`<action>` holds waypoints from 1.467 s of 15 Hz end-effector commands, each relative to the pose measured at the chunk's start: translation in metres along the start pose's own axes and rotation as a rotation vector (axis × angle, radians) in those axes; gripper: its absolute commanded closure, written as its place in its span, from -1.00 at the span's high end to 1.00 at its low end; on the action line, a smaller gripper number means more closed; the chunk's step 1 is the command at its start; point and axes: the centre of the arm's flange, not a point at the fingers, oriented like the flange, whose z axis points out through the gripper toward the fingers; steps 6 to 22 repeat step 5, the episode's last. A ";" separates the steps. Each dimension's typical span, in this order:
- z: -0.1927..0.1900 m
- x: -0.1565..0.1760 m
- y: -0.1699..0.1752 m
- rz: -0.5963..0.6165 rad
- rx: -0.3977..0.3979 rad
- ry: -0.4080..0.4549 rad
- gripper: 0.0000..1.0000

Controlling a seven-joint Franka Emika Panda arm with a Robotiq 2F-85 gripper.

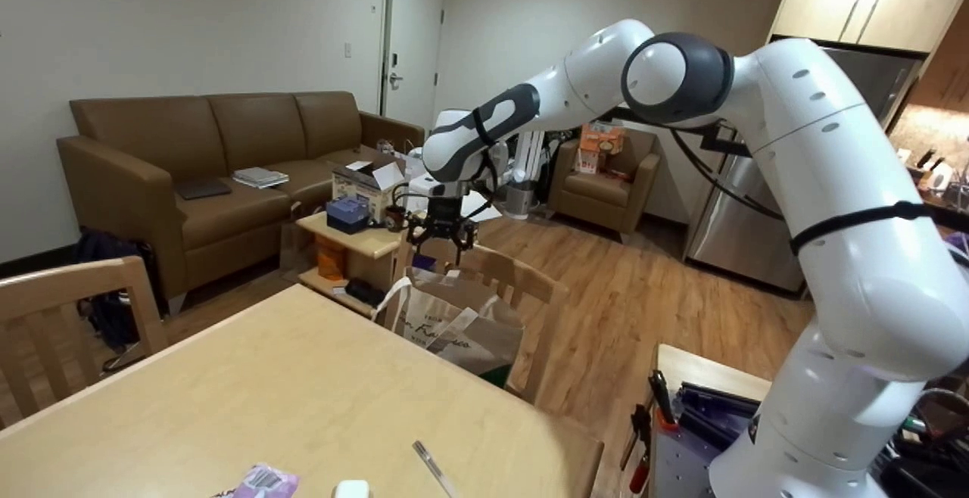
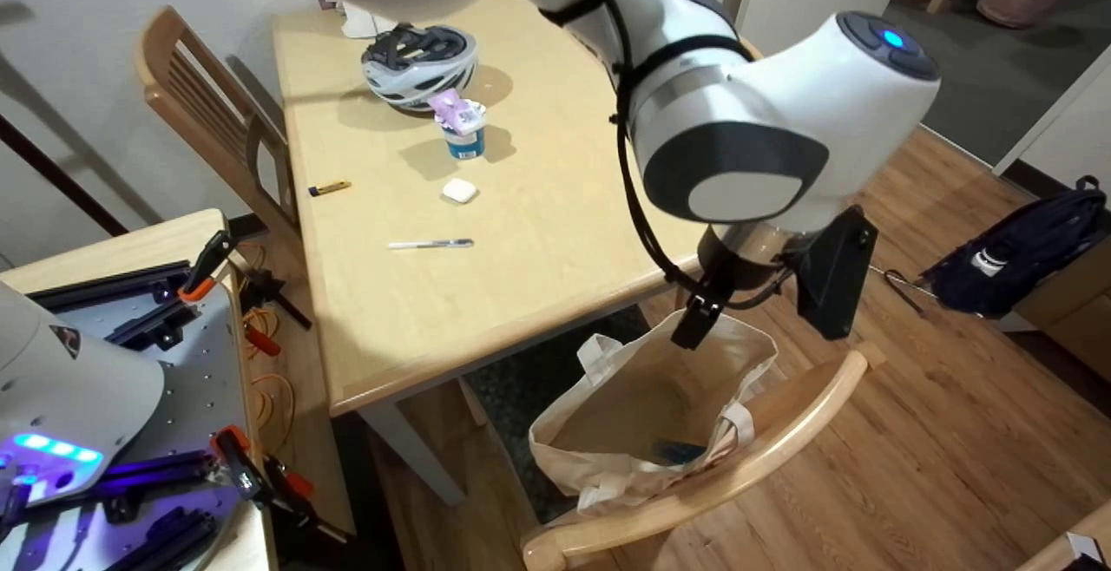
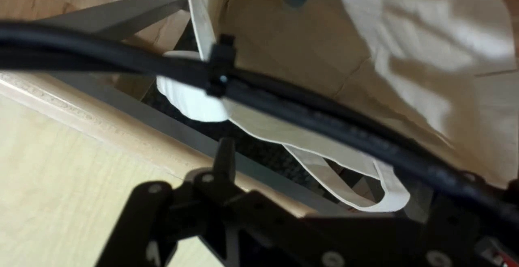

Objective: Put the blue tube in the bag

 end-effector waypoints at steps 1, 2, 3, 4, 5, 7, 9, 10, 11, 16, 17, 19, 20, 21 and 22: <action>-0.005 0.007 0.009 -0.014 0.042 -0.028 1.00; -0.009 0.013 0.017 -0.021 0.072 -0.051 1.00; -0.010 0.017 0.023 -0.025 0.086 -0.062 1.00; -0.010 0.019 0.025 -0.028 0.094 -0.068 1.00; -0.010 0.018 0.024 -0.027 0.098 -0.070 1.00; -0.010 0.018 0.024 -0.027 0.098 -0.070 1.00; -0.010 0.018 0.024 -0.027 0.098 -0.070 1.00; -0.010 0.018 0.024 -0.027 0.098 -0.070 1.00; -0.010 0.018 0.024 -0.027 0.098 -0.070 1.00; -0.010 0.018 0.024 -0.027 0.098 -0.070 1.00; -0.010 0.018 0.024 -0.027 0.098 -0.070 1.00; -0.010 0.018 0.024 -0.027 0.098 -0.070 1.00; -0.010 0.018 0.024 -0.027 0.098 -0.070 1.00; -0.010 0.018 0.024 -0.027 0.098 -0.070 1.00; -0.010 0.018 0.024 -0.027 0.098 -0.070 1.00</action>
